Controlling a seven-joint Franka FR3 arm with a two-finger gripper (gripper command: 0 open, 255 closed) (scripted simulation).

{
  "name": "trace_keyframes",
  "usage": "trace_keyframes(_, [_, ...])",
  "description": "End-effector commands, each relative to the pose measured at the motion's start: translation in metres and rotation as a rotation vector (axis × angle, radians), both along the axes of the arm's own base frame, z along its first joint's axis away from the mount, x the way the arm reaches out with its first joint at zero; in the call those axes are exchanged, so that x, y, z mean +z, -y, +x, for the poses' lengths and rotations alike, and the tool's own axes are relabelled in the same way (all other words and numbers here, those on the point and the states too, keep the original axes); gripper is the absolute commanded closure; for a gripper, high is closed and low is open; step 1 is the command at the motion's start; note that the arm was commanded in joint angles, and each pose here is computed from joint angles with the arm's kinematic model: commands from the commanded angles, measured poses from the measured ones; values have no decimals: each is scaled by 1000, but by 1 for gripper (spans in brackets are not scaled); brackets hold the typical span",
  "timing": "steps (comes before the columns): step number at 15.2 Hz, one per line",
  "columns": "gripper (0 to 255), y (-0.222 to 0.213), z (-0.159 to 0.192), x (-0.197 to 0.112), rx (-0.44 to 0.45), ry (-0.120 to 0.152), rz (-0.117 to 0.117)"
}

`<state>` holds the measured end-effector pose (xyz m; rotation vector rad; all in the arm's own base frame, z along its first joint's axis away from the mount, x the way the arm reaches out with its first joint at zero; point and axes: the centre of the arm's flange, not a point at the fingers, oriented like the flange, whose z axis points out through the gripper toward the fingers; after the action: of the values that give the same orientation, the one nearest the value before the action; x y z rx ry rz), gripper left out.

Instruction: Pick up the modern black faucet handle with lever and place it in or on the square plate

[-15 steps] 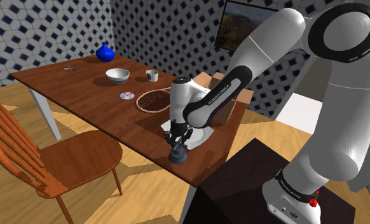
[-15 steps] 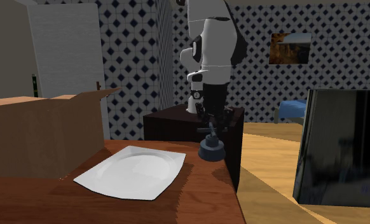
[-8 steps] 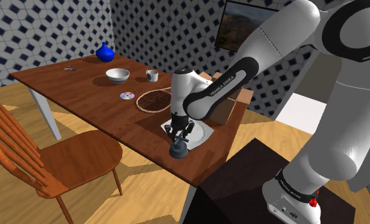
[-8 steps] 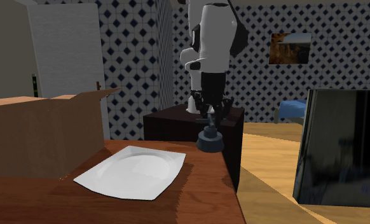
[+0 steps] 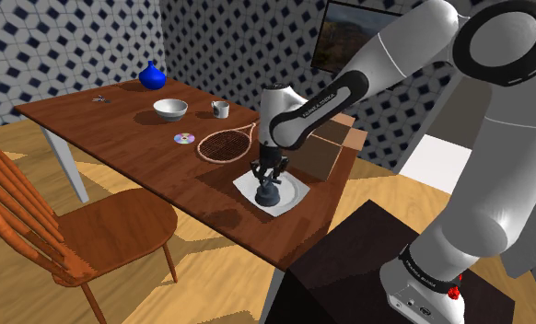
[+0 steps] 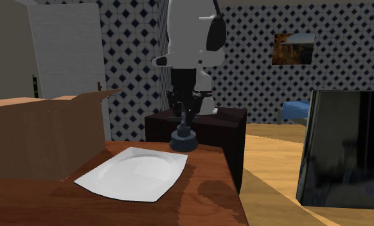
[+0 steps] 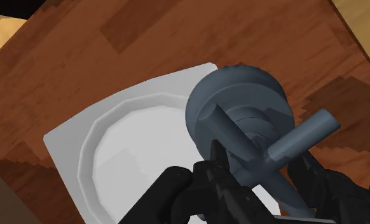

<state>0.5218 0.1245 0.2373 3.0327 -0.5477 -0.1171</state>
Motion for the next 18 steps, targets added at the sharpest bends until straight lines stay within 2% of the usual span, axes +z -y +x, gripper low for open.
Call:
trace_keyframes(1, [255, 22, 13, 3, 2, 0, 0])
trace_keyframes(9, [255, 114, 71, 15, 2, 0, 0])
trace_keyframes(18, [255, 114, 71, -32, 2, 0, 0])
